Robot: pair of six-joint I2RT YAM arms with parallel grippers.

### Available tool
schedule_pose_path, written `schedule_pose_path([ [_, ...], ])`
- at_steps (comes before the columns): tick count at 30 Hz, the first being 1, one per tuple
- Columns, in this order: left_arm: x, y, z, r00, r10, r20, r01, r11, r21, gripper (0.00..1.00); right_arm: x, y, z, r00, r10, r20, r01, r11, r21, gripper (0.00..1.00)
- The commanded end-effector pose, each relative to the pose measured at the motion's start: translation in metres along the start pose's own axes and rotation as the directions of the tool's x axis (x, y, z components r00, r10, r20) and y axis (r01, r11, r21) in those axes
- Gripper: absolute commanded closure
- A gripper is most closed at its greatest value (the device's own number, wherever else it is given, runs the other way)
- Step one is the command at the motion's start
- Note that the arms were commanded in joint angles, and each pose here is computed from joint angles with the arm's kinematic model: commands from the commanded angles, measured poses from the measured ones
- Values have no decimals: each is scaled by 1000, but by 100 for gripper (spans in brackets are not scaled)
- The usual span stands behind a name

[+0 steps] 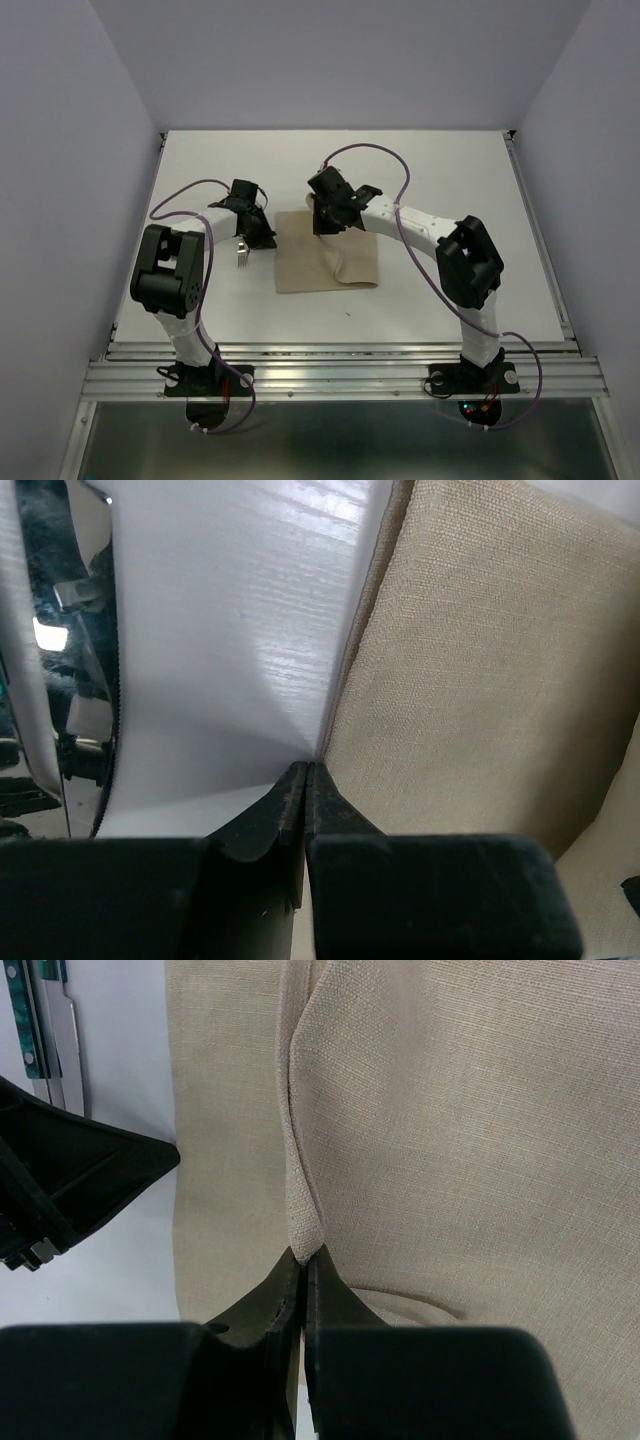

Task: Fold the napkin into a case and place the utensils inside
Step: Fold the rectangle-folded napkin at the center of the board.

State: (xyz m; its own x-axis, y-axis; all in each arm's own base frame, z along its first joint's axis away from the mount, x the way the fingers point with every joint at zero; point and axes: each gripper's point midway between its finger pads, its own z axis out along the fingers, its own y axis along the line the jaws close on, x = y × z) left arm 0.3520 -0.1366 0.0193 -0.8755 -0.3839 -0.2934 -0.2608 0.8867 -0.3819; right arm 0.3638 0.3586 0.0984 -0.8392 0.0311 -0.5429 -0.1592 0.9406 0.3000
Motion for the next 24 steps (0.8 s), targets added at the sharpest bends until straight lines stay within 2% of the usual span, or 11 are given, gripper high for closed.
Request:
schedule_pose_path([
  [1, 12, 7, 11, 999, 12, -30, -13, 999, -31, 88, -17, 27, -9, 999, 4, 50, -1, 998, -67, 99],
  [14, 9, -1, 8, 1000, 15, -22, -15, 1000, 4, 88, 1, 66, 8, 999, -45, 10, 46, 993, -111, 99],
  [24, 10, -2, 7, 1000, 13, -23, -12, 1000, 14, 88, 15, 69, 29, 998, -49, -32, 46, 994, -99, 99],
])
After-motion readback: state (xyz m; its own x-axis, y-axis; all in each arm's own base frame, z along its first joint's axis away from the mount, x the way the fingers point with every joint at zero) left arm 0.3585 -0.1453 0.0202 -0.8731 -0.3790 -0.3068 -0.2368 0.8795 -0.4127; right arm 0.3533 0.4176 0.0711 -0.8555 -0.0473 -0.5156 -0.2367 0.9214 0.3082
